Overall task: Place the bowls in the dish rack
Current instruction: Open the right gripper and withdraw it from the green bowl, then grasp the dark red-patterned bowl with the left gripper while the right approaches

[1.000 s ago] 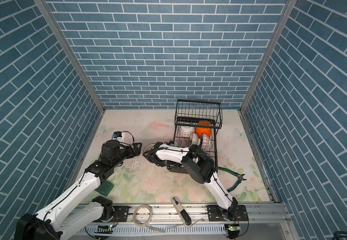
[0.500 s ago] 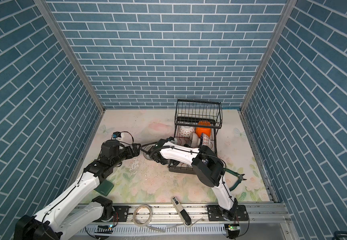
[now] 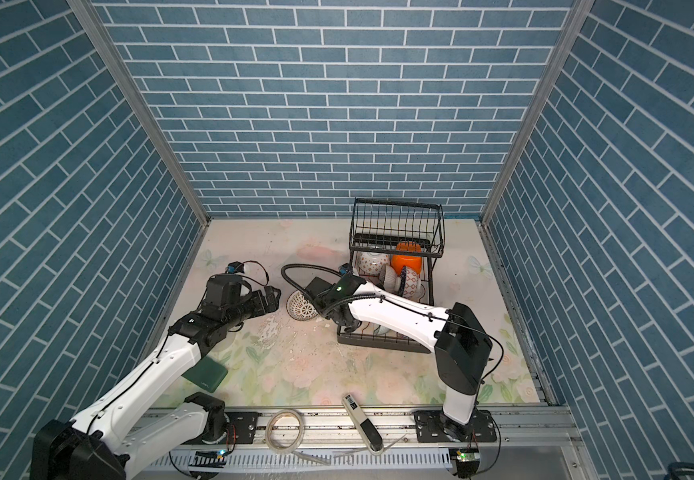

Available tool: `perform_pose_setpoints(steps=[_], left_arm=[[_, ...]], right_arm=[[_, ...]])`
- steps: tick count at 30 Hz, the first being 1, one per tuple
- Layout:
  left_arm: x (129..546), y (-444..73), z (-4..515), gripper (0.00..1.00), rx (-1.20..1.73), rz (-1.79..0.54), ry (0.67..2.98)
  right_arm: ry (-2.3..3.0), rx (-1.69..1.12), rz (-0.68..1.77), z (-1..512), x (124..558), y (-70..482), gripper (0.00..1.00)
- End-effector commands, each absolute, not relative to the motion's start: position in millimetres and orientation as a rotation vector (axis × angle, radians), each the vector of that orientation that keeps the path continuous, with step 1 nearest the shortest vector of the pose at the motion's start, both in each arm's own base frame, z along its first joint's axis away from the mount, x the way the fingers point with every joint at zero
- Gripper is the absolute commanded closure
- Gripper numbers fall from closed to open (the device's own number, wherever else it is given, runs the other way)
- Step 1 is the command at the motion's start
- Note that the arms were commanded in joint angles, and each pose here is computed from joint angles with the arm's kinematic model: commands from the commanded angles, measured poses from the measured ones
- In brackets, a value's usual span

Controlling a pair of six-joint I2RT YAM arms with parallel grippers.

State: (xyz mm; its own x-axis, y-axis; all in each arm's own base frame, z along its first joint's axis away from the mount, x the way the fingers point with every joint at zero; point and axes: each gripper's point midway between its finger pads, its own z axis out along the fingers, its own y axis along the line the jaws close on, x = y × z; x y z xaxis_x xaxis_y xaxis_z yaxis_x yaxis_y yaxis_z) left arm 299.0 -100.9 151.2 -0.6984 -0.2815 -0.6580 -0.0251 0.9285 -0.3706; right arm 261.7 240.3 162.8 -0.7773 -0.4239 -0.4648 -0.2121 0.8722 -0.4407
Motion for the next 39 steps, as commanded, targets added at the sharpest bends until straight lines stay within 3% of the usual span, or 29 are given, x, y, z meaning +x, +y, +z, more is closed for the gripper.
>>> perform_pose_setpoints(steps=[1, 13, 26, 39], left_arm=[[296, -98, 149, 0.00, -0.237, -0.422, 2.351], [280, -99, 113, 0.00, -0.286, -0.409, 2.518], [272, -111, 95, 0.00, -0.302, -0.377, 2.587], [314, -135, 83, 0.01, -0.234, -0.371, 2.621]], right_arm=[[2.465, -0.449, -0.309, 170, 267, 254, 0.02], [2.463, -0.373, 0.193, 182, 265, 270, 0.02], [2.404, -0.346, 0.208, 194, 264, 258, 0.03], [2.423, -0.340, 0.166, 180, 261, 248, 0.03]])
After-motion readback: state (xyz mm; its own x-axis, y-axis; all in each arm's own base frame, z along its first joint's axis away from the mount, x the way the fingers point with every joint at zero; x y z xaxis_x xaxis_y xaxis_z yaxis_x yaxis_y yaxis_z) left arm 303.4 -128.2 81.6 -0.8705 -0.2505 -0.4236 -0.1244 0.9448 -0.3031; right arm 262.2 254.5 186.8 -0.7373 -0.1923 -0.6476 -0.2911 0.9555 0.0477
